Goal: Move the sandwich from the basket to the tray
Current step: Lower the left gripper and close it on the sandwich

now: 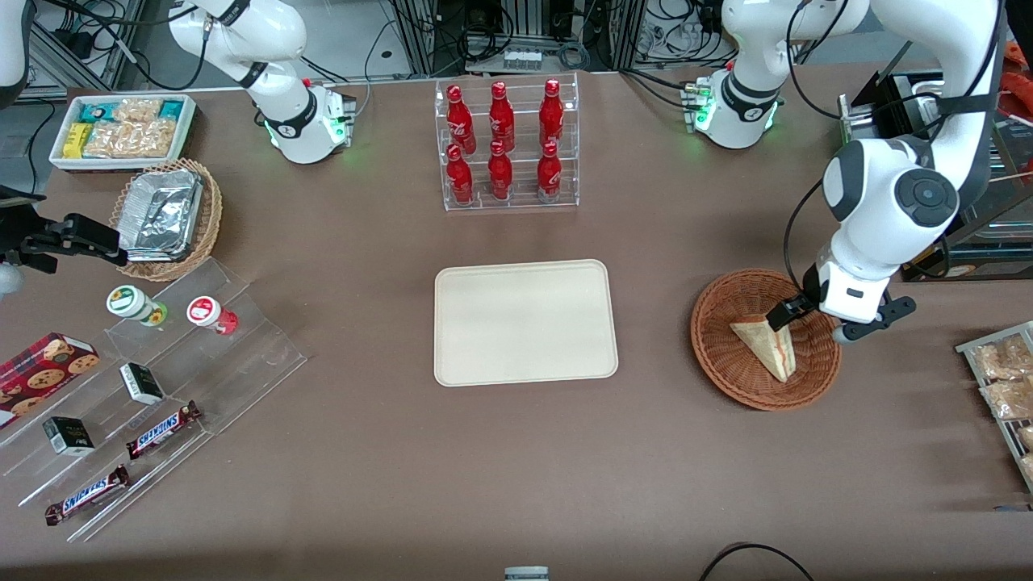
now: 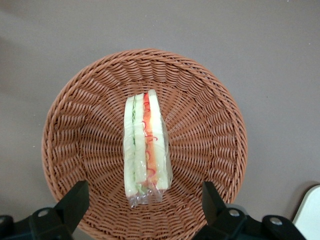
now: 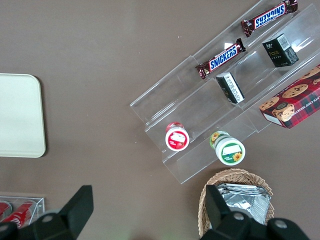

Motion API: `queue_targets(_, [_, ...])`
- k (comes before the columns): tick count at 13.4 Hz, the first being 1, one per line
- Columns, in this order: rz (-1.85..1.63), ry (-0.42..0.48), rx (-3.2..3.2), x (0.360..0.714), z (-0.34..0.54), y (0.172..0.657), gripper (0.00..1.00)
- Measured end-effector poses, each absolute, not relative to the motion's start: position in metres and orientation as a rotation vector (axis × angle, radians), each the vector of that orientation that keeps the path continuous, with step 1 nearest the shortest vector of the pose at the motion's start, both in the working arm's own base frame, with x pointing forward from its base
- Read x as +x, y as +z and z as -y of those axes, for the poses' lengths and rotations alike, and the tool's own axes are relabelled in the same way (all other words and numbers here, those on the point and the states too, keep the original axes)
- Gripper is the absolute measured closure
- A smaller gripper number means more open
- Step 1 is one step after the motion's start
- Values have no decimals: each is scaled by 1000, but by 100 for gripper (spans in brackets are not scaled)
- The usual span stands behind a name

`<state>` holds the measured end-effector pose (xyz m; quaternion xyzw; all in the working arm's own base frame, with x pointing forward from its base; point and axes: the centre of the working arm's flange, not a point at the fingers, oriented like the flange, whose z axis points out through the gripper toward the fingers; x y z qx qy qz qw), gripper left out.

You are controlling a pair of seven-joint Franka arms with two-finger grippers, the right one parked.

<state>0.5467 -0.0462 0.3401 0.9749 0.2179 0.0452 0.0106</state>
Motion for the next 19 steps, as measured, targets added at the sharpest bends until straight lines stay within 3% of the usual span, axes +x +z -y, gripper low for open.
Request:
queue_targets(7, [-712,146,3023,555,53,287,0])
queue_targets(17, [-715,91,3036,547,52,269,0])
queue_targets(18, [-716,88,3037,546,52,268,0])
queue_targets(19, [-716,87,3037,546,52,268,7])
